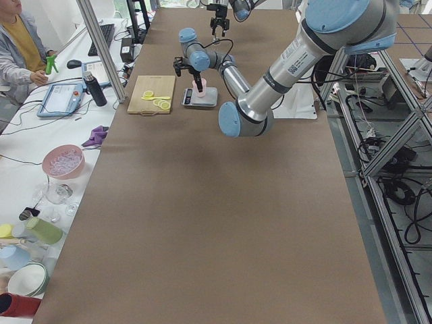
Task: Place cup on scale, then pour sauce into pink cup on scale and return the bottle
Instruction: 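Release the cup and lift the left gripper while the right reaches for the bottle, then grasp the glass sauce bottle with the right gripper and lift it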
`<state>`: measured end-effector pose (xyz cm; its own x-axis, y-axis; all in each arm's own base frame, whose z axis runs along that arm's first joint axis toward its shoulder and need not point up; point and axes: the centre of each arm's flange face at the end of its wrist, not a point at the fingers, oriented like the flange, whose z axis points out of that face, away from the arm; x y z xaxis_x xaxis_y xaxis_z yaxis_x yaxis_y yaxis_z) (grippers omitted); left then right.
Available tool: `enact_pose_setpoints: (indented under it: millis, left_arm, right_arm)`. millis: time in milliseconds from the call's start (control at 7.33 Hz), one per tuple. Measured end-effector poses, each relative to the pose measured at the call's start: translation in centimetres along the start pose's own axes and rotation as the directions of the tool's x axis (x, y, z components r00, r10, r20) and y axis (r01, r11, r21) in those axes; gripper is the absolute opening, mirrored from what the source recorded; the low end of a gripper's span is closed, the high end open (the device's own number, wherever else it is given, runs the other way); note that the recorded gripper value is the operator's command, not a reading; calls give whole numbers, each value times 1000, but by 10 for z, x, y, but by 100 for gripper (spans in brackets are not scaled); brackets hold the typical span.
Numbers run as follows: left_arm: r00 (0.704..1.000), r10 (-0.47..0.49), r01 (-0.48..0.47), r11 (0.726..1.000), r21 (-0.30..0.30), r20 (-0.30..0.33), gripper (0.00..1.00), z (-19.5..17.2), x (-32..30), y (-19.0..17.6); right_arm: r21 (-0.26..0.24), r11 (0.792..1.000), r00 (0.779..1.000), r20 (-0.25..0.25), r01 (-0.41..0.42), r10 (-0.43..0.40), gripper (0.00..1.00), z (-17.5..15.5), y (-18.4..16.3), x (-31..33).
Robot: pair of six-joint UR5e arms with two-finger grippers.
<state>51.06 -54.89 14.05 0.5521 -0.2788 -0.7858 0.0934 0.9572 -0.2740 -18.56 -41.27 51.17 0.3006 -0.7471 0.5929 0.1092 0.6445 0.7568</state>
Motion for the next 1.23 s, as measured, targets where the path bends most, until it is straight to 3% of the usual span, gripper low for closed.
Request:
enact_pose_setpoints:
  millis: [273,545,818,1227]
  left_arm:
    - [999,21,-22,999,-29,-49,97,-43,-67,-16]
    - [998,19,-20,999,-31,-55,97,-78,-109,-29]
    - [999,14,-15,1000,-27,-48,97,-92,-119,-32]
    - [999,-5,4,1000,-10,-48,97,-108,-127,-40]
  right_arm:
    - [47,997,998,-7,56,-56,98,14,-2,-13]
    - [114,987,993,-20,114,-112,98,27,14,-17]
    - [213,967,990,-50,138,-130,98,34,35,-10]
    - [306,943,990,-93,133,-109,98,45,39,-15]
